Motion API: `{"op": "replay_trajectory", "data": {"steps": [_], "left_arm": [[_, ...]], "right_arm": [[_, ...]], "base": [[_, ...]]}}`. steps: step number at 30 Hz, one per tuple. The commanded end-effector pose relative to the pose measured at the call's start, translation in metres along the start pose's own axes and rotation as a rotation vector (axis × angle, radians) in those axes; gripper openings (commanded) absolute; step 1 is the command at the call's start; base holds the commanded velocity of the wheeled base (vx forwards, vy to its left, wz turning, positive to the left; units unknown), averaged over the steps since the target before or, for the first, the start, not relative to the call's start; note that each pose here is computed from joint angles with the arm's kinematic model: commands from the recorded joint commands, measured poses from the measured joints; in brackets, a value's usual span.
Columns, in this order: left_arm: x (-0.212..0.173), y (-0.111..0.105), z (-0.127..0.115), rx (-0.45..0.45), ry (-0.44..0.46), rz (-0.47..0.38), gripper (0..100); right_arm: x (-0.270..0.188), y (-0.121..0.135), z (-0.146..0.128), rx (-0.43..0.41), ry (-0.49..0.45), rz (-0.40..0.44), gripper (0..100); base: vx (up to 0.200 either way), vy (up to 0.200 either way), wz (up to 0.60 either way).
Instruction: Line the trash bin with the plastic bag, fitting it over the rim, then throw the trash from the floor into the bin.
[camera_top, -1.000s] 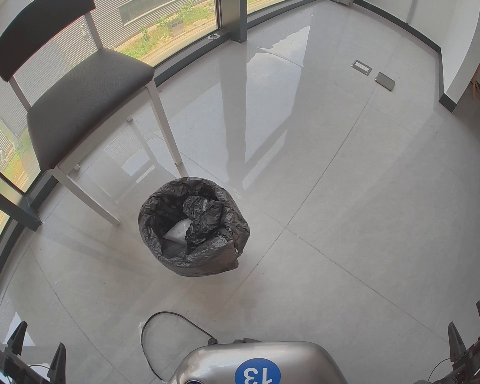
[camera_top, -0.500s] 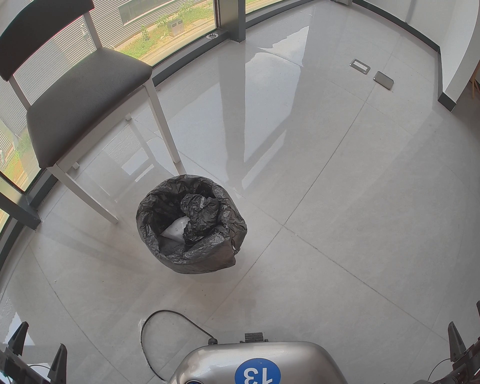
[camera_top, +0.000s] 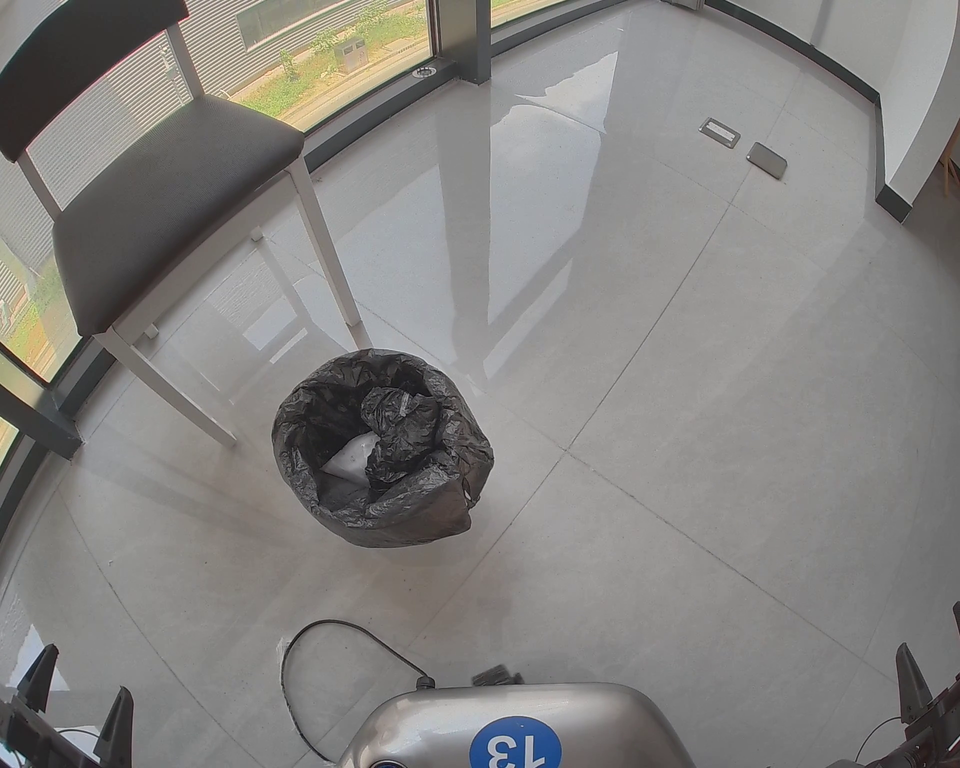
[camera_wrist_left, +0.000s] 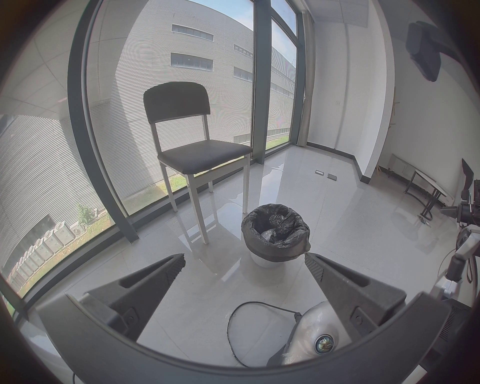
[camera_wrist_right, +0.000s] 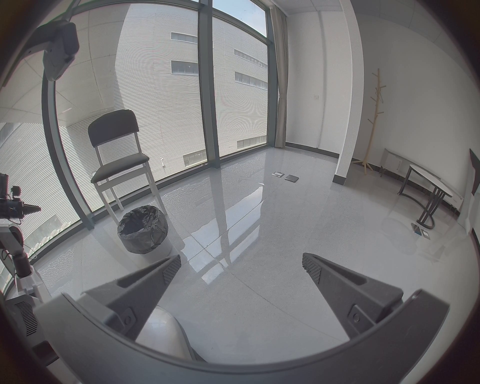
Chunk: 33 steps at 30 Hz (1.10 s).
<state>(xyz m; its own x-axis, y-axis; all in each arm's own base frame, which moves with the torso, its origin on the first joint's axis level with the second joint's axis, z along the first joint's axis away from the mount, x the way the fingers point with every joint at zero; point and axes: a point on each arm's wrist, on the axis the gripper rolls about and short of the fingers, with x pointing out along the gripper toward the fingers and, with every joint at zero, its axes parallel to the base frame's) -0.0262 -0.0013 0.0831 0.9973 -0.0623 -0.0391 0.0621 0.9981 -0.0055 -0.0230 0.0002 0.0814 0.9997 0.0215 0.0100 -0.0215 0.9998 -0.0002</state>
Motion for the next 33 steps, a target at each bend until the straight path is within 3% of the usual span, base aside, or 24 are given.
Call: {"op": "replay_trajectory", "data": {"steps": [1,18,33], "left_arm": [[-0.0013,-0.0001,-0.0001,-0.01,-0.015,-0.004,100],[-0.0012,-0.0001,-0.0004,-0.007,-0.015,-0.001,100],[-0.001,-0.0001,-0.0008,-0.005,-0.013,-0.001,100]], "right_arm": [[0.0004,0.0,-0.0053,0.0,0.007,0.002,100],[0.0004,0.0,-0.0053,0.0,0.007,0.0,100],[0.0004,0.0,-0.0053,0.002,0.007,0.0,100]], "base": [[0.0,0.2,0.0],[0.0,0.2,0.0],[0.0,0.0,0.0]]}}
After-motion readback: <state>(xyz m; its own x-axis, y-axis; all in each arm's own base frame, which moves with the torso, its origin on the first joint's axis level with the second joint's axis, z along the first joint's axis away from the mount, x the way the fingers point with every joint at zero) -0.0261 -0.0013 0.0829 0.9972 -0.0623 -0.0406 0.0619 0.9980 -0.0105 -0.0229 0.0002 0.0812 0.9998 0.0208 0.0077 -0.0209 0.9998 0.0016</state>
